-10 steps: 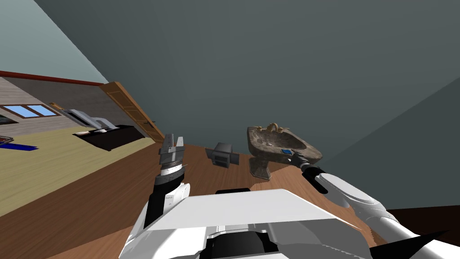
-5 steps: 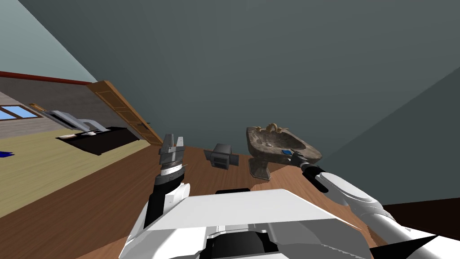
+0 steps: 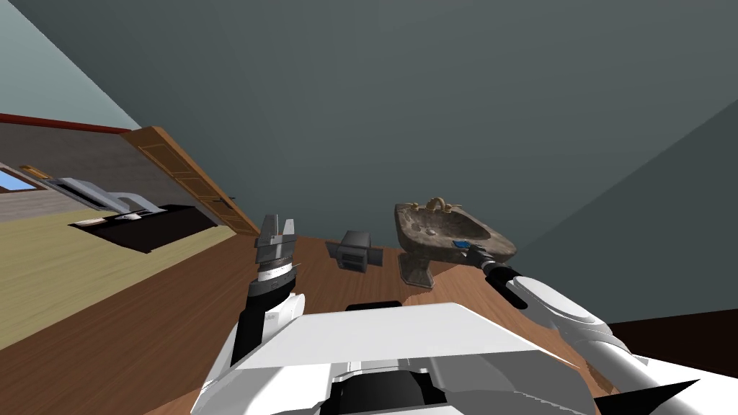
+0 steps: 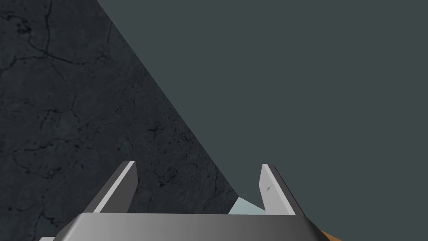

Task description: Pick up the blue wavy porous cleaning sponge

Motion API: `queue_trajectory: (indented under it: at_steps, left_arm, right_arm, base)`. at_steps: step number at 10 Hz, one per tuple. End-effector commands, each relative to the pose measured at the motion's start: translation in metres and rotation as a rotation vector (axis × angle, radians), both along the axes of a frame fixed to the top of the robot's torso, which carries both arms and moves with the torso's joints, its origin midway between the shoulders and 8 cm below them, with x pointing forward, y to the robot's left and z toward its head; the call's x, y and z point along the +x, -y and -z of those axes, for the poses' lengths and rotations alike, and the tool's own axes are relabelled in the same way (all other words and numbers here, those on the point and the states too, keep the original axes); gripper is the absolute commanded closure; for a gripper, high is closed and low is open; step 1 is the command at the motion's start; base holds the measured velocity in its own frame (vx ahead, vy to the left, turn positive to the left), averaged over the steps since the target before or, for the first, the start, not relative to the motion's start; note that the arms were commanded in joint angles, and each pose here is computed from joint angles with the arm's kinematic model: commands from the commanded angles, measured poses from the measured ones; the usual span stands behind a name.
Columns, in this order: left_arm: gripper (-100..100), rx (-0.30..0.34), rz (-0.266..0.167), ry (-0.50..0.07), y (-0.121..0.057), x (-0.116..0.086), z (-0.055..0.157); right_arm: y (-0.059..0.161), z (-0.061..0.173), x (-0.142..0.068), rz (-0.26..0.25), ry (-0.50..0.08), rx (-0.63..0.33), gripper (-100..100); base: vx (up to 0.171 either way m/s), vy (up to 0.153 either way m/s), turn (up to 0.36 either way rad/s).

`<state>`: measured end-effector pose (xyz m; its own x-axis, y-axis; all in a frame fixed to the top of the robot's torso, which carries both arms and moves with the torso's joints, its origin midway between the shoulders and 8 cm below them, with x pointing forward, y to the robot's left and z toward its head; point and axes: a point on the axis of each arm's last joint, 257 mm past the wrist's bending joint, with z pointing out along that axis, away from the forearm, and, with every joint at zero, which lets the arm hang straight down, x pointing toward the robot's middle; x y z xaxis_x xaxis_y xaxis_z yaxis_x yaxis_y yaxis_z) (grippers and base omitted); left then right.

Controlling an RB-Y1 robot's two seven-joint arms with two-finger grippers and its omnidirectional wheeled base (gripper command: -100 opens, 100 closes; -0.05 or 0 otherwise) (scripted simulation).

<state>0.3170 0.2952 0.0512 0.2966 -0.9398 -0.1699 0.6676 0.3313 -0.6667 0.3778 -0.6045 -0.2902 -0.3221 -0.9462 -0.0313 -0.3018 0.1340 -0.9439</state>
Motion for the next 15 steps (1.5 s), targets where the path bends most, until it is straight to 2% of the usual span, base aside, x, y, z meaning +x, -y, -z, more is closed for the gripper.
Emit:
queue_trajectory:
  at_steps: [1, 4, 5, 6, 7, 8, 11, 12, 15]
  left_arm:
    - [0, 0.0, 0.0, 0.0, 0.0, 0.0, 0.0]
    - [0, 0.0, 0.0, 0.0, 0.0, 0.0, 0.0]
    - [0, 0.0, 0.0, 0.0, 0.0, 0.0, 0.0]
    - [0, 0.0, 0.0, 0.0, 0.0, 0.0, 0.0]
    - [0, 0.0, 0.0, 0.0, 0.0, 0.0, 0.0]
    - [0, 0.0, 0.0, 0.0, 0.0, 0.0, 0.0]
    - [0, 0.0, 0.0, 0.0, 0.0, 0.0, 0.0]
    - [0, 0.0, 0.0, 0.0, 0.0, 0.0, 0.0]
    - [0, 0.0, 0.0, 0.0, 0.0, 0.0, 0.0]
  right_arm:
    - [0.0, 0.0, 0.0, 0.0, 0.0, 0.0, 100]
    - [-0.001, 0.005, -0.003, 0.0, -0.008, 0.005, 100]
    - [-0.001, 0.005, -0.003, 0.0, -0.008, 0.005, 0]
    - [-0.018, 0.018, -0.003, -0.017, -0.016, 0.018, -100]
    - [-0.026, 0.023, -0.003, -0.025, -0.018, 0.025, -100]
    - [-0.047, 0.036, -0.002, -0.044, -0.023, 0.044, -100]
    - [-0.084, 0.057, 0.0, -0.078, -0.027, 0.078, -100]
    - [-0.084, 0.057, 0.0, -0.078, -0.027, 0.078, -100]
    - [-0.125, 0.073, 0.005, -0.117, -0.024, 0.112, -100]
  base:
    - [-0.012, 0.011, -0.022]
    - [-0.002, 0.0, -0.005]
    - [0.0, 0.0, 0.0]
    - [-0.111, -0.057, 0.029]
    - [-0.169, -0.097, 0.042]
    - [-0.228, -0.137, 0.054]
    - [-0.214, -0.141, 0.047]
    - [-0.107, -0.08, 0.015]
    - [-0.107, -0.09, 0.039]
